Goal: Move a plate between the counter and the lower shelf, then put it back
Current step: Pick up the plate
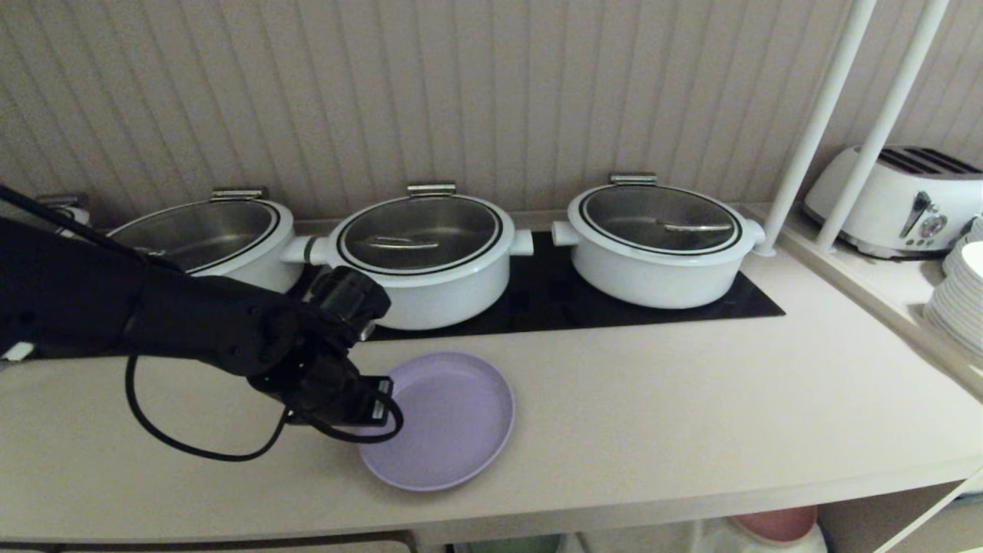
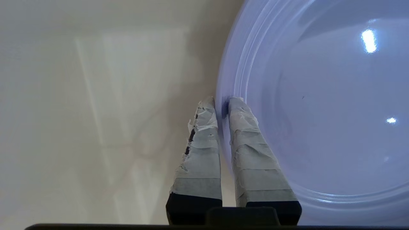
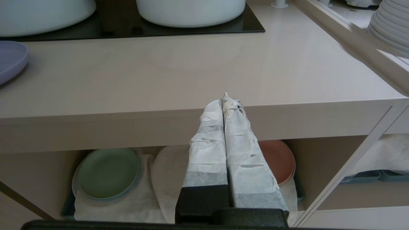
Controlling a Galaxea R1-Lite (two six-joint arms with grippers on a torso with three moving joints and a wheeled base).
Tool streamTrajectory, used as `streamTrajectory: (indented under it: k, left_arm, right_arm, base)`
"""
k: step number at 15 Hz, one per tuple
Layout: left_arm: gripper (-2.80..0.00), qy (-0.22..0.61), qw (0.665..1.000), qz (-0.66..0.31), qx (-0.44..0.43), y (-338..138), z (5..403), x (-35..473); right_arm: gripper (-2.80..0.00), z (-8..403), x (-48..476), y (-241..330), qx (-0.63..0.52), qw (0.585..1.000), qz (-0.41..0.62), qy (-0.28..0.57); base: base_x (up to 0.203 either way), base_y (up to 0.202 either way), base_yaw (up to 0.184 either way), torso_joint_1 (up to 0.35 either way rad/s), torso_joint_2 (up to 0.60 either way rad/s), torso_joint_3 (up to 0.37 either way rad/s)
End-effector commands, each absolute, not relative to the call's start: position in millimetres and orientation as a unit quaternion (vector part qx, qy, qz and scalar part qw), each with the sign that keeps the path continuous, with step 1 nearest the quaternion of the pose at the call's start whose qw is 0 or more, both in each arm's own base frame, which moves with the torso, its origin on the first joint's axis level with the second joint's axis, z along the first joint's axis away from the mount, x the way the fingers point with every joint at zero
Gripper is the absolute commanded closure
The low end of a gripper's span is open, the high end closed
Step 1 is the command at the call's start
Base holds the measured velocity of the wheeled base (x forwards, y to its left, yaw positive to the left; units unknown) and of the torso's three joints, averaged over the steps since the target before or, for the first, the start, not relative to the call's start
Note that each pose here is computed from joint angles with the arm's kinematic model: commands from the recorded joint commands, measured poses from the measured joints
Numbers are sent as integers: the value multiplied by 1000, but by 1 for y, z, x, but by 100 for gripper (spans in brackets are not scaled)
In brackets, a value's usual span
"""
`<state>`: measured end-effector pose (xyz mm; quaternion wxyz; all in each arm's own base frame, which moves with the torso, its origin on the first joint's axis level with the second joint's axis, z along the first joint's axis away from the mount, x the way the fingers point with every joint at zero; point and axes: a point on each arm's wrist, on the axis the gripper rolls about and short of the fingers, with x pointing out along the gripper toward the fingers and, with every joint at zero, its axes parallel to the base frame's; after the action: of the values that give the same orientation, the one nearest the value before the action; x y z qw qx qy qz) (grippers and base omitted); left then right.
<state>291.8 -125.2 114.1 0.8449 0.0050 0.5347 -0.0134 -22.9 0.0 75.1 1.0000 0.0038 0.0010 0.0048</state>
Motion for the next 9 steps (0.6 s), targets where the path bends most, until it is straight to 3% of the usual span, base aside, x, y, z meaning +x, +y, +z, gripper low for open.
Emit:
streamTrajectory:
  k: [1, 9]
  left_arm:
    - [0, 530, 848, -6, -9, -118, 121, 285]
    - [0, 528, 848, -3, -48, -93, 135, 260]
  right_arm:
    - [0, 75, -23, 0, 4, 1000, 6, 2]
    - [0, 75, -23, 0, 4, 1000, 5, 2]
  base:
    - [0, 0, 0, 0, 0, 0]
    - [0, 0, 0, 0, 0, 0]
